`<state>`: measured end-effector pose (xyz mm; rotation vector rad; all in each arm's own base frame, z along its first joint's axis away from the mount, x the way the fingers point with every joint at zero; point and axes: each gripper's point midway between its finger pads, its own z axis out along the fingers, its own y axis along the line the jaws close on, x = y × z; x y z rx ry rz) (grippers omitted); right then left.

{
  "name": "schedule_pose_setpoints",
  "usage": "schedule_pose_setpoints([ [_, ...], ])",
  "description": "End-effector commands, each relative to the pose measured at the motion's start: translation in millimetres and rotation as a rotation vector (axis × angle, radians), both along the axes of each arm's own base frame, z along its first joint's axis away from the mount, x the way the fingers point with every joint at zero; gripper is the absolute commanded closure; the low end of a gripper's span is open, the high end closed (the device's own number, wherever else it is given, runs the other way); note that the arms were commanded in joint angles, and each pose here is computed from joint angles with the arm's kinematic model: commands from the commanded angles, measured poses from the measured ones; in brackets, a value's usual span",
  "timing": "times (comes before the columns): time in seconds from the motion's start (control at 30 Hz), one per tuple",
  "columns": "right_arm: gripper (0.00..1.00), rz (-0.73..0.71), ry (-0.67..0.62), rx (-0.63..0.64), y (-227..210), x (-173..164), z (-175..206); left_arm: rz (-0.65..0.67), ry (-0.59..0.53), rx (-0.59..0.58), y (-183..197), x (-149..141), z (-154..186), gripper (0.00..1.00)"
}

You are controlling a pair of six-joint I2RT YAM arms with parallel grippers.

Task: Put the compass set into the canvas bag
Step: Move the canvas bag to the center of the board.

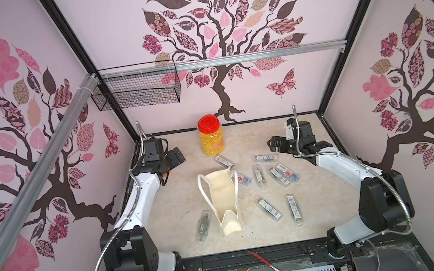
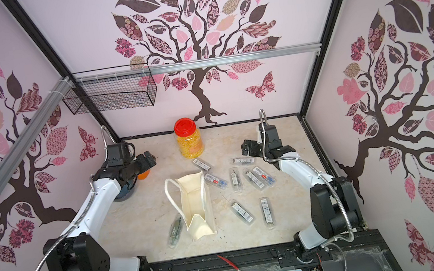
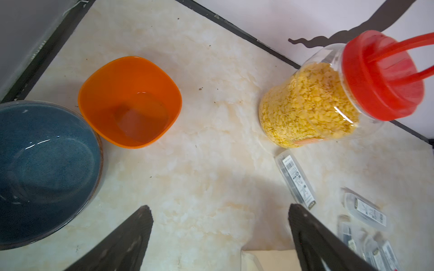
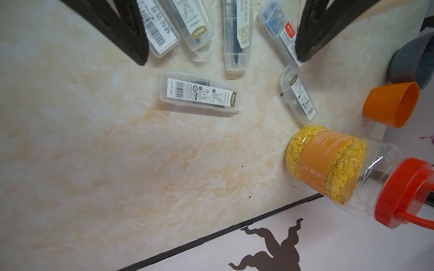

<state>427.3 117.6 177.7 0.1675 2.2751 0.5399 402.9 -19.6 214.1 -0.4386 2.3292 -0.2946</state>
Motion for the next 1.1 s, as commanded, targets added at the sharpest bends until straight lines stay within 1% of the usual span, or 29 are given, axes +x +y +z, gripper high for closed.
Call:
schedule_pose_setpoints([
  [0.0,0.02,0.08,0.059,0.079,21,-6,5,-0.036,0.019,-0.064,-10,-10,27,0.06],
  [0.13,0.02,0.137,0.068,0.062,35,-10,18,-0.058,-0.036,-0.095,-16,-16,56,0.06],
  [0.27,0.03,0.192,0.083,0.065,49,-19,24,-0.069,-0.067,-0.098,-18,-22,74,0.06],
  [0.4,0.03,0.227,0.116,0.049,58,-30,18,-0.096,-0.07,-0.121,-24,-26,81,0.07],
  [0.5,0.03,0.236,0.163,0.002,58,-35,6,-0.118,-0.08,-0.123,-27,-27,86,0.07],
  [0.67,0.05,0.297,0.228,-0.071,72,-45,-11,-0.158,-0.043,-0.15,-38,-26,84,0.1],
  [0.73,0.05,0.312,0.246,-0.078,77,-48,-18,-0.171,-0.023,-0.153,-44,-28,85,0.11],
  [0.83,0.06,0.327,0.273,-0.089,82,-50,-27,-0.192,0.016,-0.109,-53,-34,83,0.13],
  [0.9,0.07,0.341,0.29,-0.124,86,-50,-33,-0.223,0.041,-0.081,-65,-41,82,0.14],
  [1.0,0.08,0.359,0.31,-0.184,91,-50,-40,-0.248,0.085,-0.083,-75,-50,73,0.17],
  [1.07,0.08,0.365,0.319,-0.218,93,-50,-45,-0.244,0.115,-0.079,-73,-56,65,0.19],
])
